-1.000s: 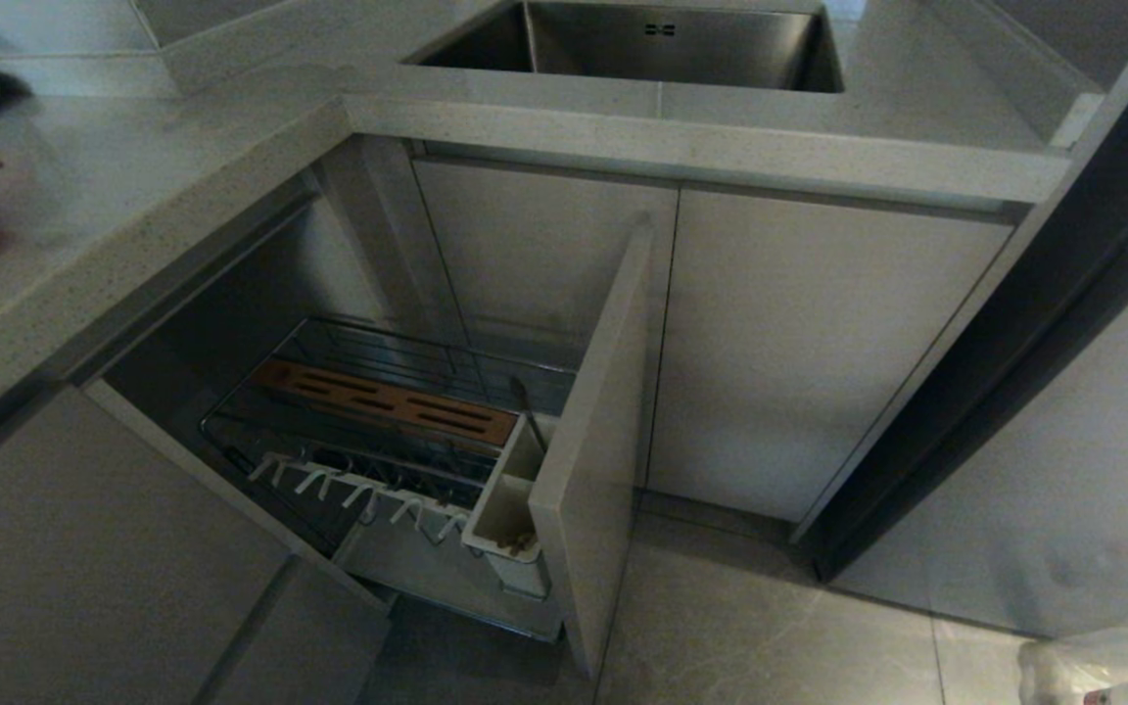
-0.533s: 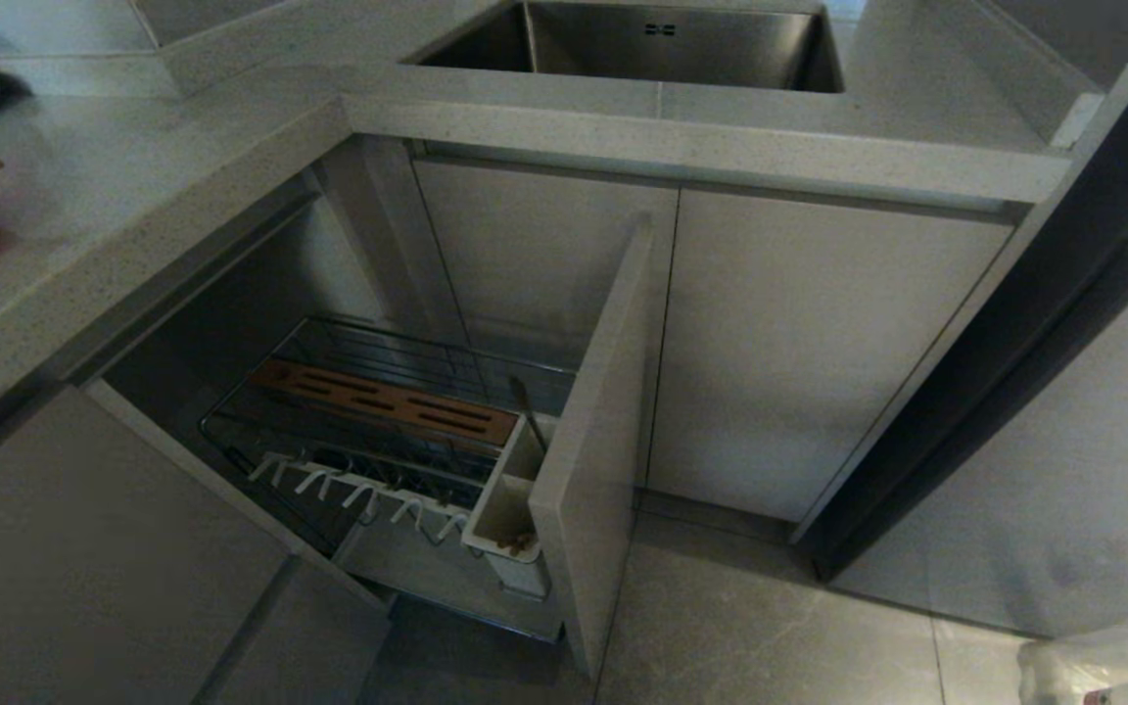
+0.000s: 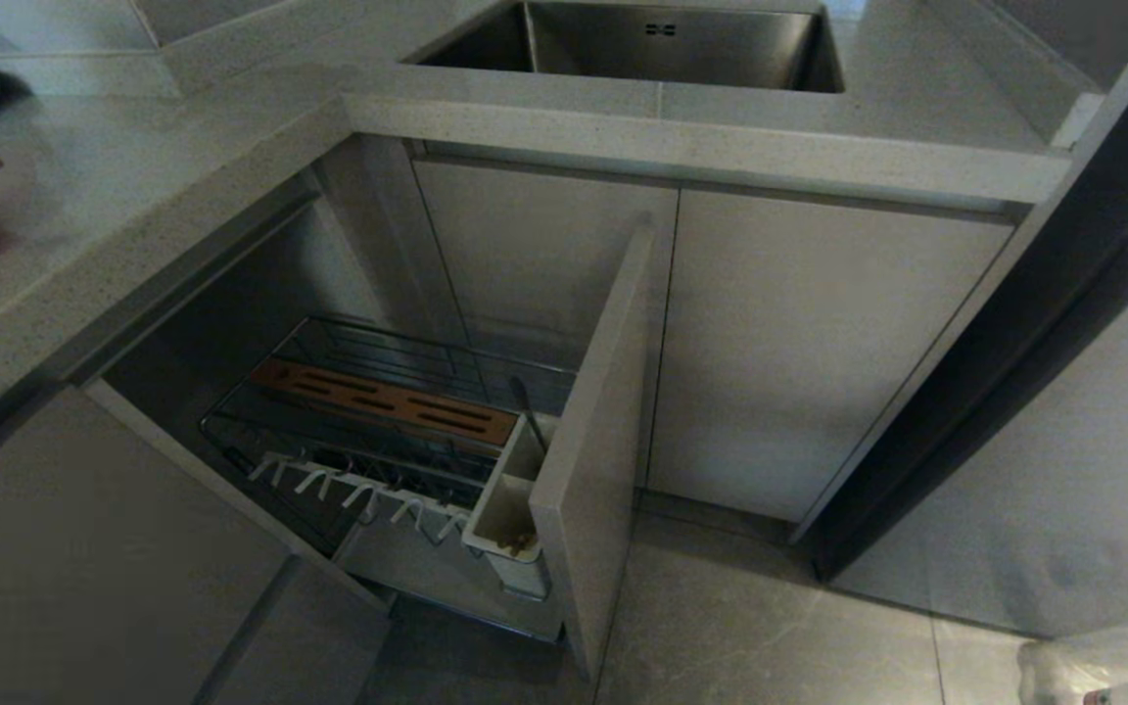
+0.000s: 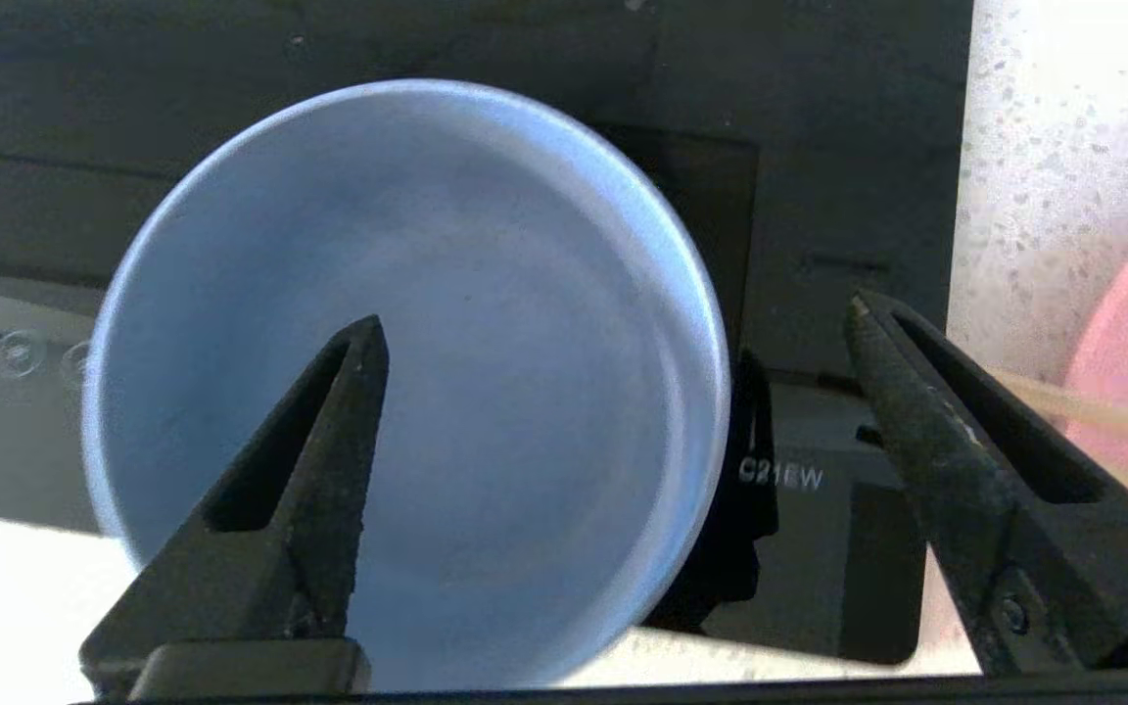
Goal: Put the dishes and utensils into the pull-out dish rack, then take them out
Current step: Pick up the bowl and place it in the cupboard
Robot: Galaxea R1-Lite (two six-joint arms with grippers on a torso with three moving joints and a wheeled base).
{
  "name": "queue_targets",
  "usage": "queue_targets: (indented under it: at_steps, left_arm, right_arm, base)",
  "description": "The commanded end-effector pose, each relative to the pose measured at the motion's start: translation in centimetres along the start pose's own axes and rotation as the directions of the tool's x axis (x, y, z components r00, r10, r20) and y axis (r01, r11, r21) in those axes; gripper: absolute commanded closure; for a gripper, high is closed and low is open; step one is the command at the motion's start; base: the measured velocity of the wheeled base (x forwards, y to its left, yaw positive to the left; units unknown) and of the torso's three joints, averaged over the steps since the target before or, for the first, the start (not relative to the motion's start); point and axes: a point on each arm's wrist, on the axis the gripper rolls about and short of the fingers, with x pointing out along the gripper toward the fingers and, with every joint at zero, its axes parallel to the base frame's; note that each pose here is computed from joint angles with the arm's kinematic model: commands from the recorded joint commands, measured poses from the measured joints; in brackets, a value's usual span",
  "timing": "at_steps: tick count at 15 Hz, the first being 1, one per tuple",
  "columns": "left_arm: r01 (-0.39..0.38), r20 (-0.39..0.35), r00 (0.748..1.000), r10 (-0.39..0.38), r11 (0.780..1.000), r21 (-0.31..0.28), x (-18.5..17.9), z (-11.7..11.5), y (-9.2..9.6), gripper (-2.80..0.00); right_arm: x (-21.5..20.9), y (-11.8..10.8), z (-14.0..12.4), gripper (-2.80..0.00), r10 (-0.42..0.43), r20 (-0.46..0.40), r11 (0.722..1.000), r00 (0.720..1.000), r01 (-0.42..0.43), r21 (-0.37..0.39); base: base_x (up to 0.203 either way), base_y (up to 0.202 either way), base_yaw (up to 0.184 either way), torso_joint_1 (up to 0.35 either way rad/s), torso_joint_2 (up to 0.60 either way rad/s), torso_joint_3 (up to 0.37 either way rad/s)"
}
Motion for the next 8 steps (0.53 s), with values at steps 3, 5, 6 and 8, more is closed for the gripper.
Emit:
queue_targets:
  at_steps: [3, 5, 6, 8]
  left_arm:
    - [0.011, -0.027, 1.0, -0.011, 1.0, -0.004, 1.5, 0.3, -0.4, -2.8]
    - [0.01, -0.03, 0.999, -0.01, 1.0, -0.003, 1.8, 0.4, -0.5, -2.8]
    - [0.01, -0.035, 0.999, -0.01, 1.0, -0.002, 1.9, 0.4, -0.6, -2.8]
    - [0.021, -0.044, 0.999, -0.021, 1.0, -0.002, 2.1, 0.4, -0.7, -2.8]
  right_arm:
    - [0.0, 0.0, 0.0, 0.0, 0.0, -0.002, 1.0, 1.0, 0.0, 0.001]
    - [0.0, 0.0, 0.0, 0.0, 0.0, 0.0, 1.0, 1.0, 0.0, 0.001]
    - [0.0, 0.0, 0.0, 0.0, 0.0, -0.001, 1.0, 1.0, 0.0, 0.001]
    - [0.0, 0.0, 0.0, 0.0, 0.0, -0.002, 1.0, 1.0, 0.0, 0.001]
  base:
    - [0.0, 0.0, 0.0, 0.0, 0.0, 0.0]
    - [0.0, 0.0, 0.0, 0.0, 0.0, 0.0]
    - [0.0, 0.0, 0.0, 0.0, 0.0, 0.0]
    - [0.0, 0.0, 0.0, 0.0, 0.0, 0.0]
